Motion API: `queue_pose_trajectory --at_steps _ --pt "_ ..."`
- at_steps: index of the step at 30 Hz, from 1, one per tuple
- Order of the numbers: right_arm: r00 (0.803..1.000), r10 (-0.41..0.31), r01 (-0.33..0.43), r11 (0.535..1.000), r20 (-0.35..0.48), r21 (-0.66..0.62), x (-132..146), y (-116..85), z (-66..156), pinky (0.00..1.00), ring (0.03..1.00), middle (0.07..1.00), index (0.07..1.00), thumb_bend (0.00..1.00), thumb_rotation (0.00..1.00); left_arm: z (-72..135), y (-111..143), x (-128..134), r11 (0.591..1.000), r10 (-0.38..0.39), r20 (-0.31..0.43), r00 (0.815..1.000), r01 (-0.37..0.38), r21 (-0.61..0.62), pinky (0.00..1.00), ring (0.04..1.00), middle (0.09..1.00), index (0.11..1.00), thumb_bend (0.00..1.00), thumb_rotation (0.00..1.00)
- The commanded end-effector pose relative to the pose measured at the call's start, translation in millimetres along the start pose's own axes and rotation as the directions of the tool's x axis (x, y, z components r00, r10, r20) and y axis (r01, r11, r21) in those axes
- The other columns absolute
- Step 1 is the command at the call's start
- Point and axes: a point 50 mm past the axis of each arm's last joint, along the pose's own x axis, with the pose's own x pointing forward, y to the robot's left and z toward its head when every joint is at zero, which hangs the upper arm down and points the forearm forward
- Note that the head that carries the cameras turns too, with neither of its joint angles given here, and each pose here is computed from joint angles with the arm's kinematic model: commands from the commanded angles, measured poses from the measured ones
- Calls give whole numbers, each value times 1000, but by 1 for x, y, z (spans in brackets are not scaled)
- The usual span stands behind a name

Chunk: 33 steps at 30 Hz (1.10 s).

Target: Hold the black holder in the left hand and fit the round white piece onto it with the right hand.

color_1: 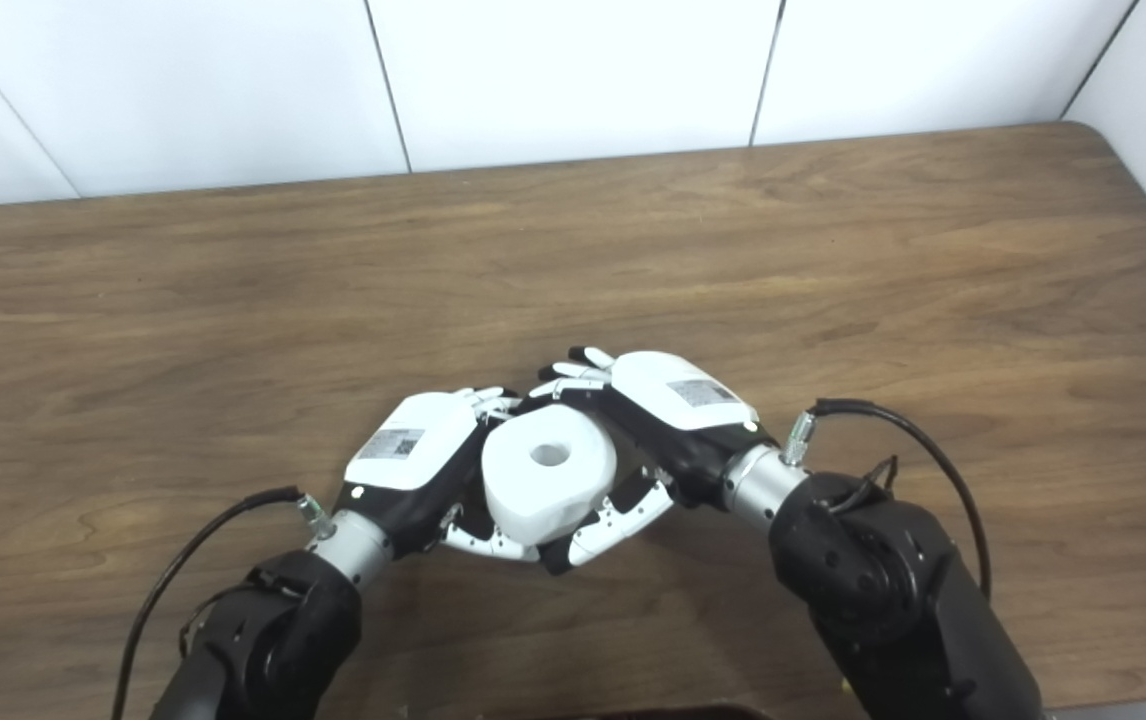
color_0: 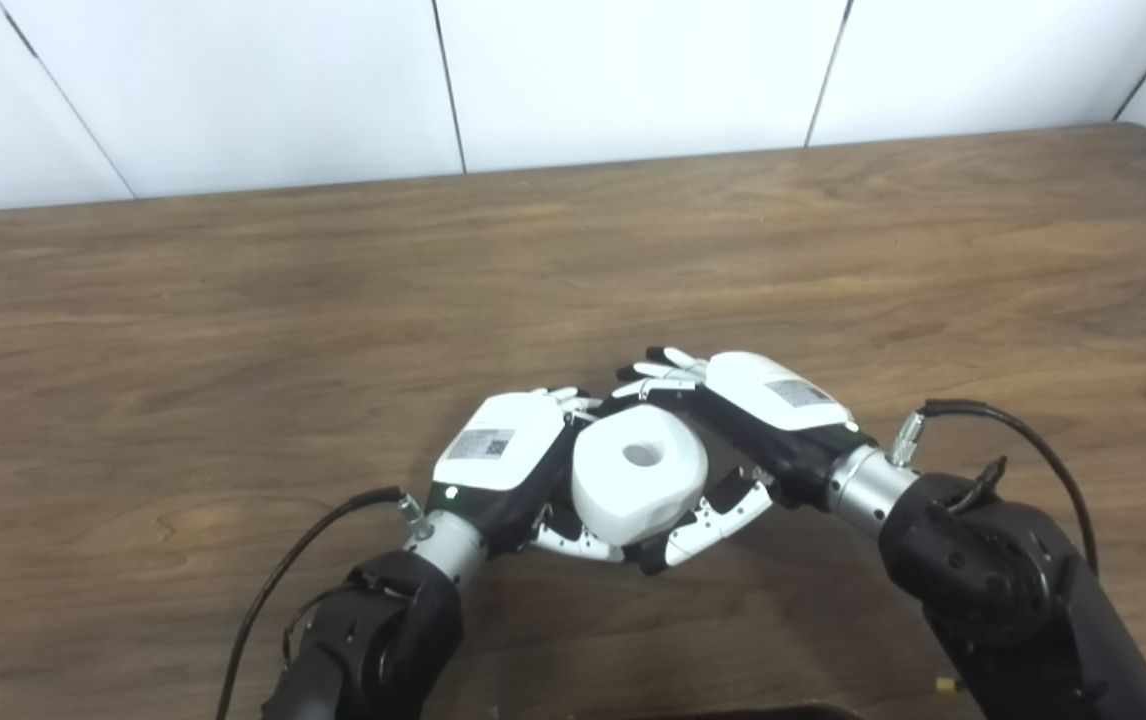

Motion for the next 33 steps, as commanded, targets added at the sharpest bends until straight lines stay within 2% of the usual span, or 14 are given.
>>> queue_pose_trajectory --at_steps 1,8,15,33 --pt "1000 -19 20 1000 25 -23 -1 -8 5 984 1000 946 825 1000 426 -7 -19 -1 992 -125 -36 991 124 -29 894 906 838 487 516 55" --pt "999 -45 46 999 26 -25 -1 -16 7 1000 1000 974 881 1000 442 -8 -19 0 991 -134 -45 990 133 -19 895 909 838 488 516 56" --pt "997 -65 67 996 31 -60 2 -28 9 1000 1000 969 895 1000 466 -11 -19 2 991 -131 -53 990 130 -26 898 908 835 488 516 56" --pt "996 -89 91 995 31 -48 -2 -60 13 1000 1000 1000 940 1000 474 -17 -21 2 992 -124 -75 989 122 -33 889 896 813 487 517 55"
